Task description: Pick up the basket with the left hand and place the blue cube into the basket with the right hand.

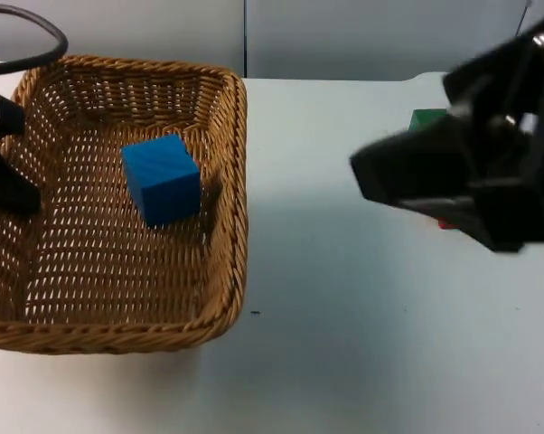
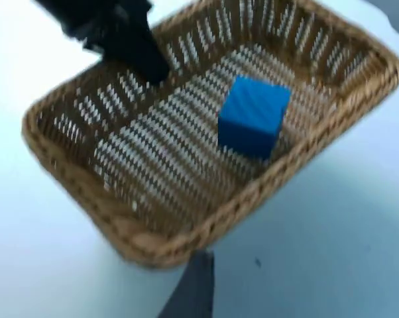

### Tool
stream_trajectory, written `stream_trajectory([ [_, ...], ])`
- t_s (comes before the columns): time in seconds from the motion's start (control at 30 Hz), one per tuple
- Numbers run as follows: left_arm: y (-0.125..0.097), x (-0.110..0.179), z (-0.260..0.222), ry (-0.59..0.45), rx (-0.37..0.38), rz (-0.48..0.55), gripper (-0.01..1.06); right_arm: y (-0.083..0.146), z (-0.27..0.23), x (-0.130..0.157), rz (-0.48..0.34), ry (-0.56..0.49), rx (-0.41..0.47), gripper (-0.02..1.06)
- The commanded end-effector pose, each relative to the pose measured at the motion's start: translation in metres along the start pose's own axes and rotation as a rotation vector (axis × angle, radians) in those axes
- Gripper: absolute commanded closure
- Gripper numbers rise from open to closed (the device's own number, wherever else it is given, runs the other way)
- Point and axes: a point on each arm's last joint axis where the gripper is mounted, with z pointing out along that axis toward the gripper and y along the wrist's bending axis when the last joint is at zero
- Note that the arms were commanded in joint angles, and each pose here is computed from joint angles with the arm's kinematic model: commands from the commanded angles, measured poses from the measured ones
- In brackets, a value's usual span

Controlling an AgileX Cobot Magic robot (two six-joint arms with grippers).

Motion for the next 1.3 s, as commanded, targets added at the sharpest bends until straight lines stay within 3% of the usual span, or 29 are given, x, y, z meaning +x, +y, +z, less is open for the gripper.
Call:
stream_trajectory([
  [0.0,-0.006,-0.001,-0.001,-0.015,0.032,-0.021,1.05,0.0,-0.016,0.013,0.02,-0.046,-0.011,0.23],
  [0.1,-0.006,-0.001,-0.001,-0.018,0.032,-0.016,1.05,-0.003,-0.048,0.034,0.048,-0.108,-0.004,0.23],
  [0.53,0.005,-0.003,0.02,-0.045,0.07,-0.053,1.05,-0.019,-0.143,0.07,0.148,-0.254,0.073,0.23],
  [0.73,0.013,-0.006,0.036,-0.026,0.089,-0.053,1.05,-0.023,-0.159,0.095,0.186,-0.166,0.113,0.23],
  [0.97,0.019,-0.012,0.05,-0.002,0.11,-0.064,1.05,-0.024,-0.162,0.097,0.184,-0.171,0.116,0.23],
  [1.27,0.002,-0.018,0.082,0.038,0.121,0.013,1.05,-0.024,-0.163,0.097,0.183,-0.179,0.116,0.23],
])
